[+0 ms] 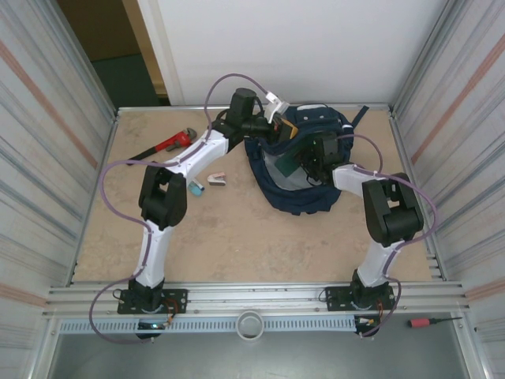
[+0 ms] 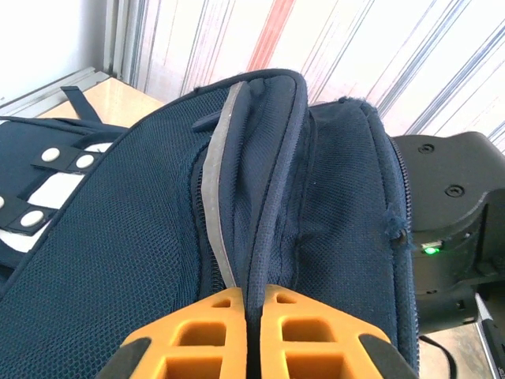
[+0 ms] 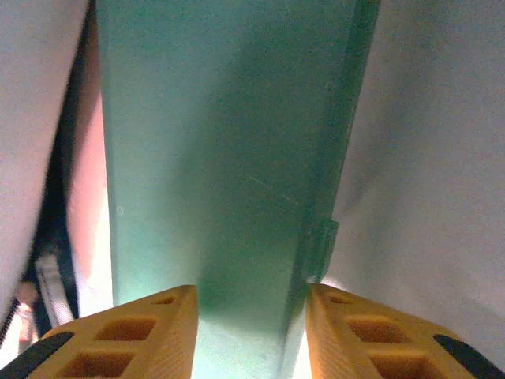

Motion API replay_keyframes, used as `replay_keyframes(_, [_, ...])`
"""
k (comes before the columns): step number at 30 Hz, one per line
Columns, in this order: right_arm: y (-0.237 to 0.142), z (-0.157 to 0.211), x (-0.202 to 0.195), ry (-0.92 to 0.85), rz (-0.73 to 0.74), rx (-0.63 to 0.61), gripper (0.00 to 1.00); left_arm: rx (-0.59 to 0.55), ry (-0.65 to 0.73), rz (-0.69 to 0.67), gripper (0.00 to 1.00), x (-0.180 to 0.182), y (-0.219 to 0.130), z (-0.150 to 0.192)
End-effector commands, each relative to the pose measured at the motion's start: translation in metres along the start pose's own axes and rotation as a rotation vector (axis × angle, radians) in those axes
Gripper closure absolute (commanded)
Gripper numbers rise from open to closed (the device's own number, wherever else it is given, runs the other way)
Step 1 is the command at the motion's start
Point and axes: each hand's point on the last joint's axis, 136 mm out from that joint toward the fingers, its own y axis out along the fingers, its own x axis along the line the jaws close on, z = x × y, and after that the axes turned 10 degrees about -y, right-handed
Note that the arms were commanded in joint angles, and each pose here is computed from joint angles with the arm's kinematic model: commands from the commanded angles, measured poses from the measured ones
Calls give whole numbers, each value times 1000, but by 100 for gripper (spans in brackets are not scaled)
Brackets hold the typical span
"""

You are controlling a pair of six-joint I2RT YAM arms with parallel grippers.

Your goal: Pack the student bag

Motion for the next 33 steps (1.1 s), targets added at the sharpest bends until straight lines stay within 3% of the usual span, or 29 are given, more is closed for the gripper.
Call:
replay_keyframes(1, [2, -46, 29, 57, -110, -144, 65, -77, 131, 81, 100, -49, -15, -37])
replay_keyframes(5, [-12, -49, 48, 5, -200, -124, 64, -78, 121, 69, 100, -46, -14, -32])
replay_keyframes(9, [-48, -21, 42, -86, -216, -71, 50, -94, 111, 16, 100, -34, -12, -30])
replay_keyframes(15, [-125, 5, -10, -262, -65, -76, 28, -99, 74, -59, 98, -14, -9, -19])
replay_keyframes(18, [-156, -9, -42, -263, 22, -155, 23, -99, 81, -91, 96, -15, -11, -12])
replay_keyframes(21, [-175, -34, -61, -172, 8, -202, 19, -39, 113, -133, 91, -13, 0, 18])
replay_keyframes(23, [-182, -54, -58, -139, -24, -230, 16, 47, 189, -169, 79, -17, 10, 44])
replay_keyframes(25, [-181, -69, -50, -142, -46, -238, 14, 121, 275, -223, 55, -22, 12, 61])
replay_keyframes(28, [-163, -85, -42, -159, -42, -212, 12, 131, 335, -322, 34, -27, -6, 59])
replay_keyframes(30, [-143, -92, -43, -163, -23, -185, 11, 44, 279, -379, 26, -21, -27, 48])
replay_keyframes(33, [-103, -93, -56, -158, 33, -110, 10, -104, -23, -443, 18, 22, -65, 39])
